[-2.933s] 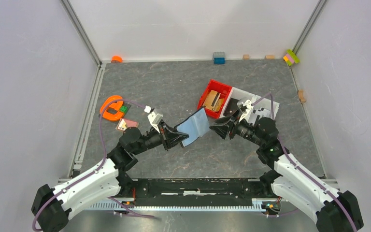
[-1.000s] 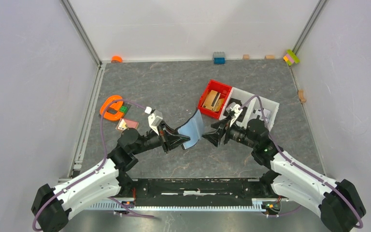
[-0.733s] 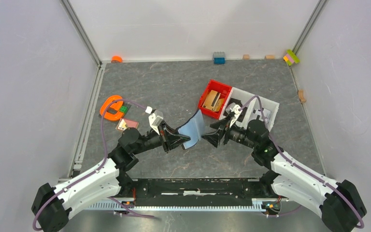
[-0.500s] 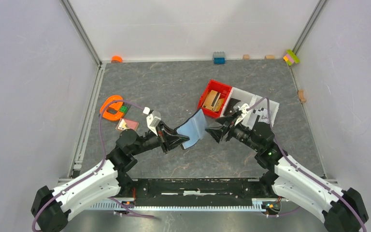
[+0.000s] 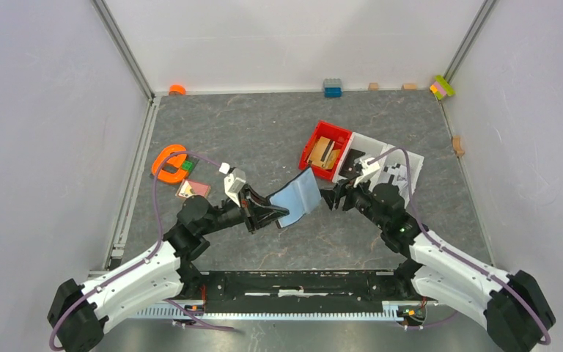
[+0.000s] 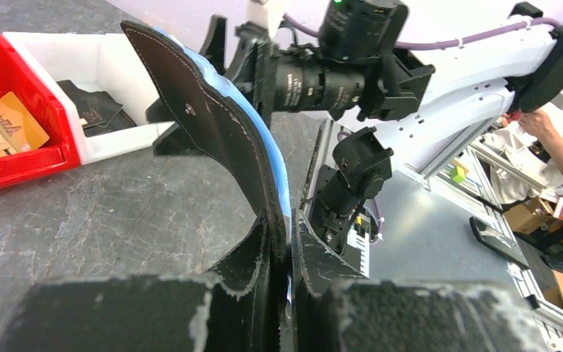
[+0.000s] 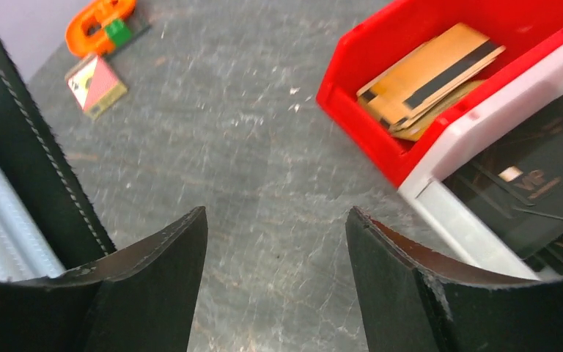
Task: Take the credit cards out of the card holder
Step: Remove the credit card from the card holder.
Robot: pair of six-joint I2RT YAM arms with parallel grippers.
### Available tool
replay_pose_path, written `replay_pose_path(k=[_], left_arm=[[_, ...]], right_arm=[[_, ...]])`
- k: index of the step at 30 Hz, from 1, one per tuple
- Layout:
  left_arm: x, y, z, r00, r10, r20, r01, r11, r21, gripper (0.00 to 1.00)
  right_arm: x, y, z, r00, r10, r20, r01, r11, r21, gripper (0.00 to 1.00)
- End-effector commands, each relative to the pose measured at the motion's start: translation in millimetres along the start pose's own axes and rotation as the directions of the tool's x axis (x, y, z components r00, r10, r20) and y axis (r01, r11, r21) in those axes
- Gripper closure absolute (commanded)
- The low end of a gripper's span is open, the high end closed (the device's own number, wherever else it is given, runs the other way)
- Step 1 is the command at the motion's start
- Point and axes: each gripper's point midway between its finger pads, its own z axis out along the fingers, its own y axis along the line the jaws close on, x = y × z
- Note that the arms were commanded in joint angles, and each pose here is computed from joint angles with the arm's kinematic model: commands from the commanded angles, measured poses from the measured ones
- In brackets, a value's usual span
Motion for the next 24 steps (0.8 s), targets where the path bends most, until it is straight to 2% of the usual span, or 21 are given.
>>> replay_pose_path(k=[1, 5, 10, 13, 18, 24], left_arm=[[-14.0, -19.8, 1.3, 0.999, 0.019, 0.048, -0.023, 0.996, 0.092, 0.96], [-15.5, -15.4, -0.9, 0.998, 0.024, 0.062, -0.028, 0.998, 0.059, 0.97], [-15.1, 6.1, -0.7, 0.998, 0.012, 0.063, -0.008, 0.998, -0.062, 0.98], [-14.5, 12.3, -0.6, 0.998, 0.011, 0.058, -0.005, 0.995, -0.096, 0.98], [-15.1, 13.3, -1.5, 0.998, 0.011, 0.062, -0.005, 0.995, -0.104, 0.98], [-13.9, 17.3, -1.2, 0.998, 0.011, 0.055, -0.004, 0.992, -0.124, 0.98]], right_arm=[[-12.6, 34.0, 9.9, 1.0, -0.015, -0.016, 0.012, 0.986, -0.169, 0.27], [-17.4, 72.4, 2.0, 1.0, -0.005, -0.002, 0.004, 0.925, -0.381, 0.3], [-42.5, 84.9, -23.9, 0.987, 0.024, 0.158, 0.05, 0.891, -0.451, 0.3], [-50.8, 95.5, -38.3, 0.976, 0.032, 0.215, 0.084, 0.857, -0.508, 0.3], [-45.1, 106.1, -40.6, 0.98, -0.033, 0.195, 0.14, 0.814, -0.564, 0.3], [-41.7, 103.7, -37.7, 0.983, -0.045, 0.177, 0.137, 0.821, -0.554, 0.29]])
